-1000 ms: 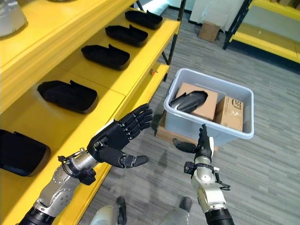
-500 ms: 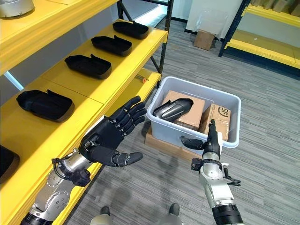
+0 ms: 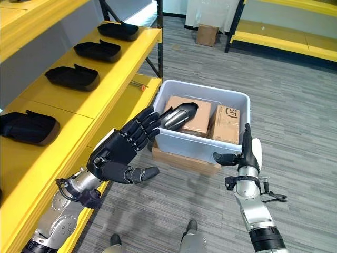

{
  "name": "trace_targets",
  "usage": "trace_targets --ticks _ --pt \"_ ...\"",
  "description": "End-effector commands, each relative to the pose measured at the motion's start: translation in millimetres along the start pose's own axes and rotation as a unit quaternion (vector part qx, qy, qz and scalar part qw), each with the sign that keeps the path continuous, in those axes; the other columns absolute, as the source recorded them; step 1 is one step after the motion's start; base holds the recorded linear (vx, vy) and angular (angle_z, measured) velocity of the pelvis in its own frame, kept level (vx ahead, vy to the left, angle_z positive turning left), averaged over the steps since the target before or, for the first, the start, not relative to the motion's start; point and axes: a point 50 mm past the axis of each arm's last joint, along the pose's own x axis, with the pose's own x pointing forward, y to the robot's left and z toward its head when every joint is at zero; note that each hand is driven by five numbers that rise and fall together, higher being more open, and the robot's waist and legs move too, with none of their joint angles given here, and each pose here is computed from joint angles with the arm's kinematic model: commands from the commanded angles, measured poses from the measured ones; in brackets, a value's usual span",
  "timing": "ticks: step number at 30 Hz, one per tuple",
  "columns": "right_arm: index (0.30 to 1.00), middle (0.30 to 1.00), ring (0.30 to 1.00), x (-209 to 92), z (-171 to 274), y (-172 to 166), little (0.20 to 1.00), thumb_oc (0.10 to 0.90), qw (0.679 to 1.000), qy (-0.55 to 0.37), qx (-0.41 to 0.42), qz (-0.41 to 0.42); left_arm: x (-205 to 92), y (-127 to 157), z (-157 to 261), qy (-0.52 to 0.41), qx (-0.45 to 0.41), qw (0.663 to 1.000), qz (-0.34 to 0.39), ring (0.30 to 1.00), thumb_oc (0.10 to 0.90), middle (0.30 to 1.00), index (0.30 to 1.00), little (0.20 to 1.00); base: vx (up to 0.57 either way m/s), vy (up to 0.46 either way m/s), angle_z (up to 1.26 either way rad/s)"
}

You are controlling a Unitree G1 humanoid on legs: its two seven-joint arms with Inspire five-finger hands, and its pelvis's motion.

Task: Move parts from the plastic box to the shelf.

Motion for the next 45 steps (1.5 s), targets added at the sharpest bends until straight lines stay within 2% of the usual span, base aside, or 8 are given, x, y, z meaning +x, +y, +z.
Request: trace_targets --ticks 1,8,18,28,36,39,42,45 --pt "1.000 1.000 1.000 13 77 -24 1.000 0.900 0.983 -0.183 0.025 -0.016 16 -3 49 -0.138 0.078 0.987 -0.016 1.000 0.900 1.000 1.000 1.000 0.09 -0.286 -0.19" --pt "1.000 1.000 1.000 -11 43 -6 1.000 0.900 0.987 -0.140 0.081 0.007 19 4 40 -0.129 0.069 0.989 0.016 1.000 0.900 1.000 1.000 1.000 0.10 -0.238 0.38" --pt "1.000 1.000 1.000 -33 18 17 1.000 0.900 0.988 -0.081 0.134 0.017 -9 5 32 -0.103 0.063 0.992 0.031 1.000 0.900 1.000 1.000 1.000 0.18 -0.099 -0.08" --pt "1.000 1.000 1.000 -40 24 37 1.000 0.900 0.981 -0.090 0.160 0.059 -18 12 29 -0.090 0.066 0.993 0.035 1.000 0.900 1.000 1.000 1.000 0.19 0.013 -0.32" --pt "1.000 1.000 1.000 -34 31 28 1.000 0.900 0.980 -0.107 0.166 0.030 -21 15 32 -0.089 0.069 0.993 0.044 1.000 0.900 1.000 1.000 1.000 0.13 0.086 0.15" --pt "1.000 1.000 1.000 -33 36 22 1.000 0.900 0.976 -0.126 0.179 0.008 -23 18 28 -0.093 0.013 0.994 0.054 1.000 0.900 1.000 1.000 1.000 0.16 0.109 -0.01" --pt "1.000 1.000 1.000 -27 40 17 1.000 0.900 0.974 -0.125 0.189 -0.021 -26 21 31 -0.077 0.083 0.992 0.062 1.000 0.900 1.000 1.000 1.000 0.04 0.130 -0.09" --pt "1.000 1.000 1.000 -23 41 11 1.000 0.900 0.973 -0.129 0.187 -0.034 -31 20 30 -0.055 0.086 0.994 0.036 1.000 0.900 1.000 1.000 1.000 0.16 0.167 -0.05"
